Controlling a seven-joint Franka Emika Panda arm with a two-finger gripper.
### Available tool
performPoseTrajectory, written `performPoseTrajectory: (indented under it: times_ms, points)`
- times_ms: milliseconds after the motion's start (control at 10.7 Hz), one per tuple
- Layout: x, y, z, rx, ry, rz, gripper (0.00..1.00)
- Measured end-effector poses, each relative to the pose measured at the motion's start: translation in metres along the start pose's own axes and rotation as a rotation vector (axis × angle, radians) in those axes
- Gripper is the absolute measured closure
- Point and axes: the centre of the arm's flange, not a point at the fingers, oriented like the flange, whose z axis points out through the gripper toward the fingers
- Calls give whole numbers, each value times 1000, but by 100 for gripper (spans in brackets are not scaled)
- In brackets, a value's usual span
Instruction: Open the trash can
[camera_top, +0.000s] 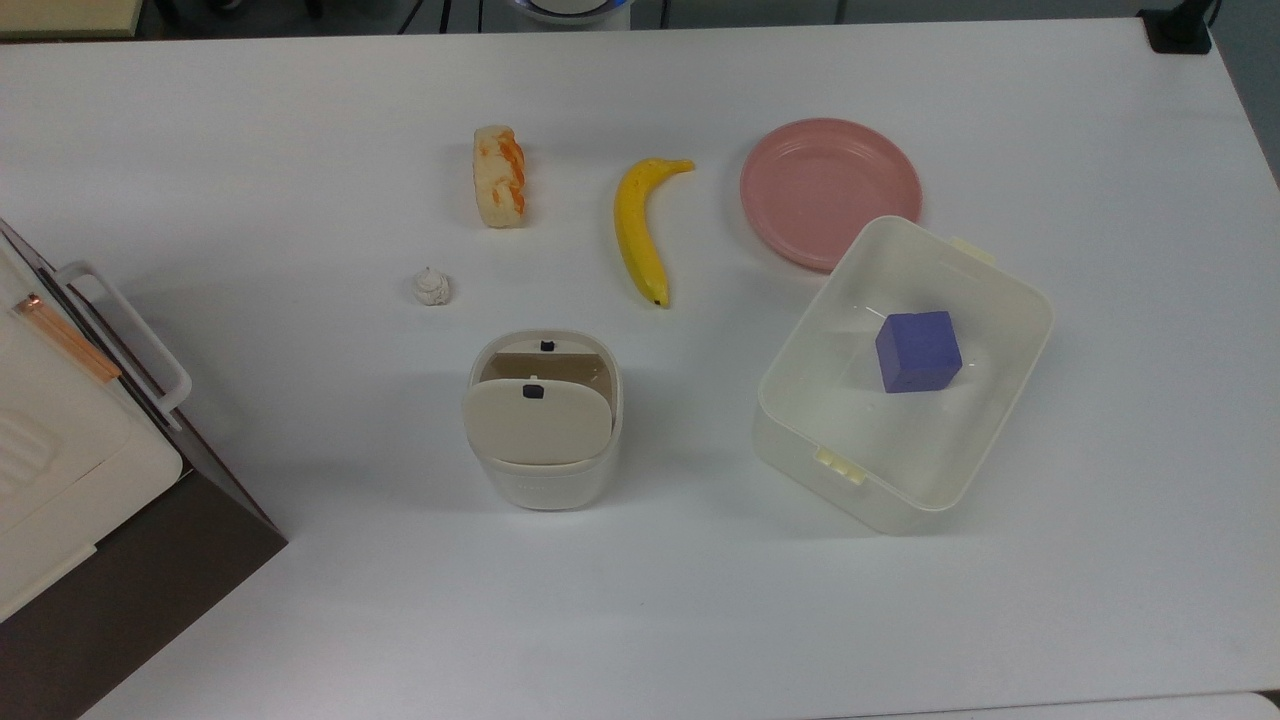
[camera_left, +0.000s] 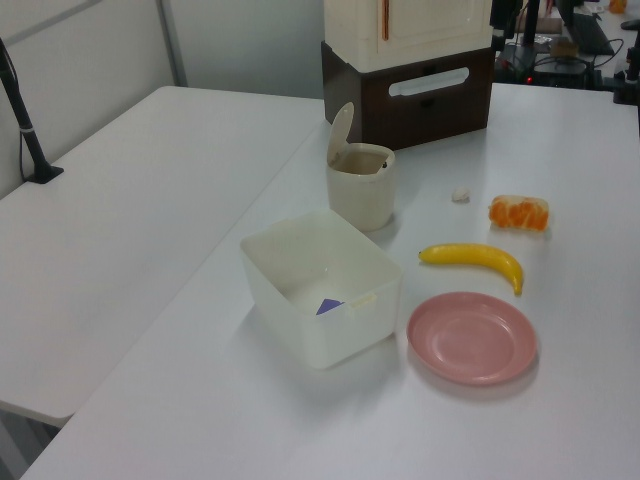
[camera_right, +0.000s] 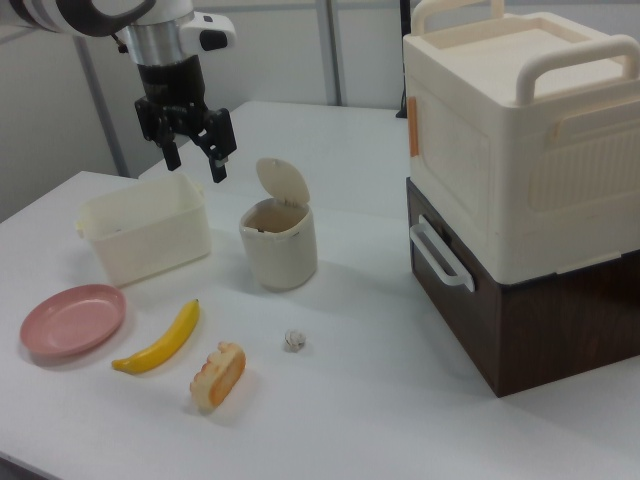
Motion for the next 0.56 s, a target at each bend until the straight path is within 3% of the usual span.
performPoseTrajectory:
  times_ms: [94,563]
  points:
    - [0,0,1,0,-1,0,1]
    - [1,-2,1,0,-2,-4,0]
